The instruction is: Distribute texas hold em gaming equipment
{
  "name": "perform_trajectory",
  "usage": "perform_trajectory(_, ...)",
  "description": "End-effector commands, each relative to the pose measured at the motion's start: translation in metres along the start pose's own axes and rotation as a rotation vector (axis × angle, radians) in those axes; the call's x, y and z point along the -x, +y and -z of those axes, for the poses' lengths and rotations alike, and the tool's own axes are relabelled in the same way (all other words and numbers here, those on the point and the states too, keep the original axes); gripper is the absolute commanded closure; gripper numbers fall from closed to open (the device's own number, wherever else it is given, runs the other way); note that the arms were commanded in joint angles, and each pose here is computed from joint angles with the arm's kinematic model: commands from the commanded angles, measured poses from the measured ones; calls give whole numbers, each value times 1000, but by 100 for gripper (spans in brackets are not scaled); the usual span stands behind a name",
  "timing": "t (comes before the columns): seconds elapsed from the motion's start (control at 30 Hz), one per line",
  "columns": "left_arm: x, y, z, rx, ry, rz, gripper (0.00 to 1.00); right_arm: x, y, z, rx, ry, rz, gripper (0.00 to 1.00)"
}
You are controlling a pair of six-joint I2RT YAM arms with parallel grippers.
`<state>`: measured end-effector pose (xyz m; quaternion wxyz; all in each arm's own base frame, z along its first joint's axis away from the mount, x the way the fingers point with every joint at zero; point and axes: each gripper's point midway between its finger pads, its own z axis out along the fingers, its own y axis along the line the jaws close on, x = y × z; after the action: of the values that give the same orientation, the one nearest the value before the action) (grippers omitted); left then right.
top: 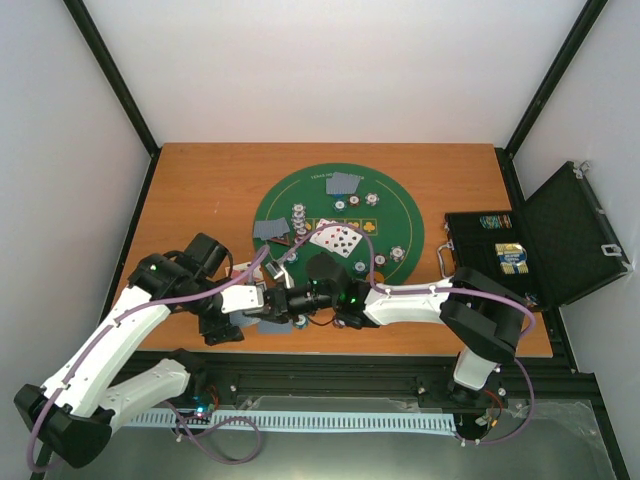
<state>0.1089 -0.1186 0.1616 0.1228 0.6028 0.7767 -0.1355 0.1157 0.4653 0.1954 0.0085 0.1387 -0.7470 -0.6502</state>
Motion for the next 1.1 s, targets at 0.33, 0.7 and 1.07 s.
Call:
perform_trajectory(0.33,20,6,17,56,-87,-37,35,2,-27,-3,-101,-9,-44,97)
perform_trajectory(0.7,24,3,28,65,-109,-31,36,-5,-80,6,-272,-21,-125,97)
perform_trajectory(1.07,38,-4,41,26,-166,-6,37,-8,-93,15,-303,-20,-137,97)
